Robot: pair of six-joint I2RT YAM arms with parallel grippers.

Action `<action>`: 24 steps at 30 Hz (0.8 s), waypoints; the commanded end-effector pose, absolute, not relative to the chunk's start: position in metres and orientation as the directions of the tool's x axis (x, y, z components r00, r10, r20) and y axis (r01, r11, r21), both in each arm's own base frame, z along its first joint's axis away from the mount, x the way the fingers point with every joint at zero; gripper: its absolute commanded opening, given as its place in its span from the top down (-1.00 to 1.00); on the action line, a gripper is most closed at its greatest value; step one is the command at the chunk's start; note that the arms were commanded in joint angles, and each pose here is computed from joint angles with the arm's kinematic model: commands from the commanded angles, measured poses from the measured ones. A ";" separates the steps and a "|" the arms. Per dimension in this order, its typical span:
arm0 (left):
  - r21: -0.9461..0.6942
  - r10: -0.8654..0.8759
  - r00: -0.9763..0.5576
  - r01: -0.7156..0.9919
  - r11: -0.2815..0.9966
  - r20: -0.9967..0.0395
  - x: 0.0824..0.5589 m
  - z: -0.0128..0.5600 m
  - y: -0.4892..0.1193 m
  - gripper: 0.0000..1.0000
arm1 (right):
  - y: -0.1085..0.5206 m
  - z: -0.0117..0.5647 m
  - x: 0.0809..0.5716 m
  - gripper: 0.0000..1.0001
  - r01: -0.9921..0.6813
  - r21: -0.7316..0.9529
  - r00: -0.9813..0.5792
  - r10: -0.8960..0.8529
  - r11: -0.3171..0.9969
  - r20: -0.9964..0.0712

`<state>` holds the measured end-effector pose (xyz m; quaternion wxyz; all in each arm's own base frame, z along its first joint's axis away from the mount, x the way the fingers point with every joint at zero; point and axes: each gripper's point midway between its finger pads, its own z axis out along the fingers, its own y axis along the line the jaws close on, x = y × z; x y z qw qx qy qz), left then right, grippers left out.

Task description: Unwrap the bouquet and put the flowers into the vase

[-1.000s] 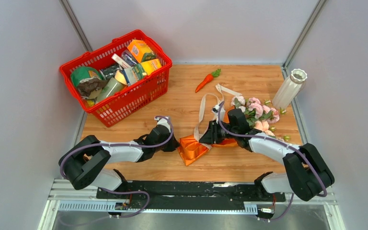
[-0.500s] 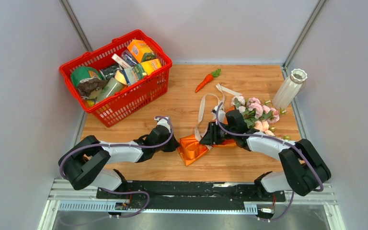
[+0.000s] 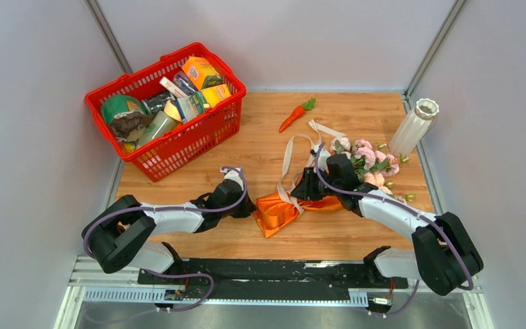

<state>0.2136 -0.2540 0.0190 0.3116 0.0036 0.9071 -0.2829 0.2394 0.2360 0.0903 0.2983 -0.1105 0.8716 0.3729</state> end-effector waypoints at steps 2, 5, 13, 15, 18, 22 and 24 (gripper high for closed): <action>-0.485 -0.143 -0.818 0.181 0.856 -0.558 0.205 0.011 -0.247 1.00 | 0.241 0.096 0.257 0.38 -0.436 0.537 -0.765 0.016 0.722 -0.643; -0.490 -0.145 -0.819 0.181 0.853 -0.555 0.206 0.011 -0.248 1.00 | 0.245 0.091 0.258 0.38 -0.441 0.528 -0.769 -0.002 0.726 -0.640; -0.480 -0.142 -0.822 0.174 0.860 -0.552 0.205 0.006 -0.247 1.00 | 0.234 0.086 0.265 0.84 -0.386 0.443 -0.751 0.003 0.809 -0.660; -0.467 -0.144 -0.819 0.165 0.869 -0.556 0.206 0.004 -0.243 1.00 | 0.225 0.097 0.272 0.94 -0.357 0.405 -0.718 0.030 0.842 -0.696; -0.427 -0.131 -0.827 0.141 0.893 -0.547 0.206 -0.005 -0.235 1.00 | 0.215 0.129 0.284 0.97 -0.340 0.364 -0.648 0.065 0.867 -0.759; -0.400 -0.125 -0.835 0.120 0.909 -0.536 0.204 -0.012 -0.230 1.00 | 0.217 0.165 0.294 0.88 -0.368 0.355 -0.585 0.083 0.859 -0.807; -0.410 -0.131 -0.833 0.122 0.904 -0.538 0.204 -0.011 -0.231 1.00 | 0.220 0.173 0.297 0.95 -0.371 0.359 -0.582 0.087 0.857 -0.808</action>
